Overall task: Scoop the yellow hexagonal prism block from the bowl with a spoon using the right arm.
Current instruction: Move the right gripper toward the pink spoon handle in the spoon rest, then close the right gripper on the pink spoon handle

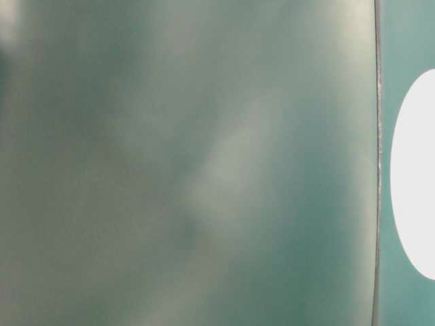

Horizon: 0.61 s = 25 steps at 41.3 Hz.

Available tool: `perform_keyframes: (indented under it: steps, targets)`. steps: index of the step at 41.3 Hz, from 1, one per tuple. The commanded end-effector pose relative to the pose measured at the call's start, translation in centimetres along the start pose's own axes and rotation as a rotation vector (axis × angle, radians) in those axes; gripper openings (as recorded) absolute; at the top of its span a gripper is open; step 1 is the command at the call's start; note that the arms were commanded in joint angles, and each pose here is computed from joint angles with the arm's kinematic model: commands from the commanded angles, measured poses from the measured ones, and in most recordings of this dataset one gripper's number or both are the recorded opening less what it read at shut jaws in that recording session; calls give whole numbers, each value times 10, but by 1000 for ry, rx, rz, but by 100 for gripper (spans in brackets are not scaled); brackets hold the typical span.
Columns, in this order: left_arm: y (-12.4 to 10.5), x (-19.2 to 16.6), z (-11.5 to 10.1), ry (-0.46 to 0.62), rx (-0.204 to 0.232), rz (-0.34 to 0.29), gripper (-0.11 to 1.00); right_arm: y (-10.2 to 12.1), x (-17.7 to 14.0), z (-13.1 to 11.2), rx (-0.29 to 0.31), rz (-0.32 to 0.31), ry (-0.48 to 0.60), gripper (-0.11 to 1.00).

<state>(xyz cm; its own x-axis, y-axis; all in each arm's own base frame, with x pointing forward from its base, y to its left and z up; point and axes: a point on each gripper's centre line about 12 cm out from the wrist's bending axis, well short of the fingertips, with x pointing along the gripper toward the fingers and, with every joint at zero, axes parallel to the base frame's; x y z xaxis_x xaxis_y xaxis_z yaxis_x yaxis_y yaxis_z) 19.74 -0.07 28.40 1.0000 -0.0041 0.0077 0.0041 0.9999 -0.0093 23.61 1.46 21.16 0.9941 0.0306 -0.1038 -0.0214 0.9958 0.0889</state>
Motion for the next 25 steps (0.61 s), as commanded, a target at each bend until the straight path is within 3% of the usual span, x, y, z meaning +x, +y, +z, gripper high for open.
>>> perform_keyframes:
  steps: [1, 14, 25]
  targets:
    - [0, 2, 11, -28, 2, 1, 11, 5, 6, -9, 12, 13, -4, 57]
    - [0, 2, 11, -29, 3, 1, 11, 23, 18, -53, 43, 28, 66, 57]
    - [0, 2, 11, -28, 2, 1, 11, 33, 16, -88, 76, -8, 176, 57]
